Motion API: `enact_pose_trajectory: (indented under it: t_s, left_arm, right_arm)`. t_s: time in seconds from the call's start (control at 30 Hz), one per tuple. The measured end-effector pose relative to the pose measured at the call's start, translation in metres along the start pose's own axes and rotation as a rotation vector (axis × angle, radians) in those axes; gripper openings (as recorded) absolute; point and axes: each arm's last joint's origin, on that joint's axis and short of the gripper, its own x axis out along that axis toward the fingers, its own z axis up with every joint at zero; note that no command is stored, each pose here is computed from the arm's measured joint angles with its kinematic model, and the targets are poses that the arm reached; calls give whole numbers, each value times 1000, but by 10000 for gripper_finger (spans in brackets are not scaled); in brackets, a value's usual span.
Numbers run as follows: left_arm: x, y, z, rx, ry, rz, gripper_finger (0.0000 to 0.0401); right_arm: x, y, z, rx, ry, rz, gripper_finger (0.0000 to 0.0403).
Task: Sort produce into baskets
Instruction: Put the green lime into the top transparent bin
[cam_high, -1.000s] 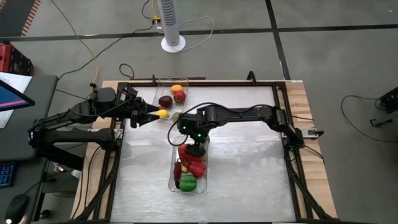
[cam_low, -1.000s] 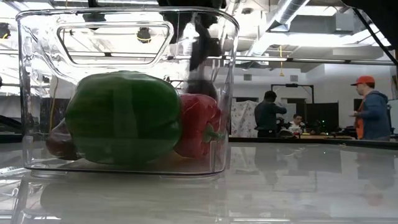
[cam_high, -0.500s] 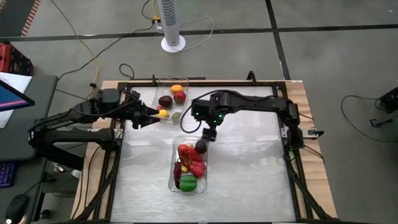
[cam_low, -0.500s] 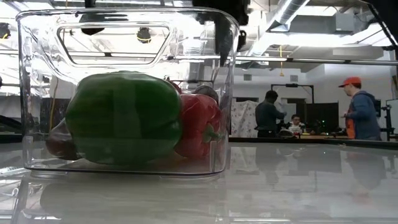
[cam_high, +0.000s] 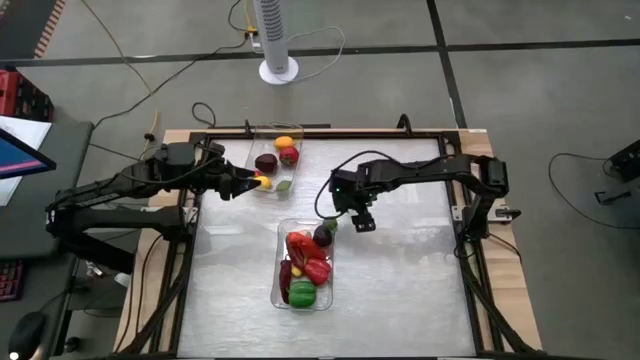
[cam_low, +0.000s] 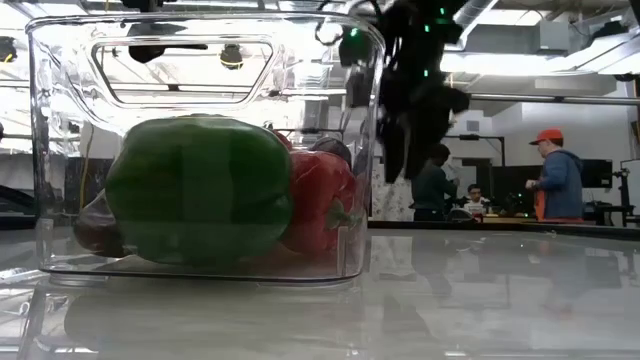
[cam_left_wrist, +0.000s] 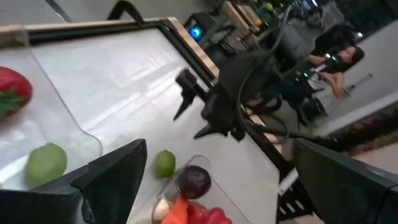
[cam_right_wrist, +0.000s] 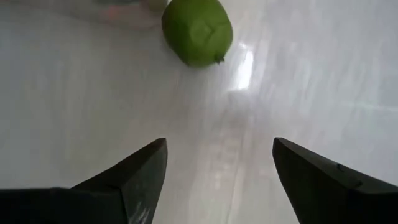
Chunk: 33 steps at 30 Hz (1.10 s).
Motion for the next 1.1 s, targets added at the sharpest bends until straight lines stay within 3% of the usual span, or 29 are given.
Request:
enact_pose_trajectory:
  t_s: [0.2, 0.4, 0.83, 1.1]
  left_arm:
    - [0, 1, 1, -3, -45, 48, 387]
    - [0, 4, 0, -41, -53, 87, 387]
    - [0, 6, 0, -46, -75, 138, 387]
    - [-1, 7, 0, -47, -84, 149, 387]
  right_arm:
    - [25, -6, 3, -112, -22, -9, 318]
    - [29, -5, 8, -222, -78, 32, 318]
    - [40, -8, 26, -251, -258, 83, 318]
    - [65, -10, 27, -240, -233, 92, 318]
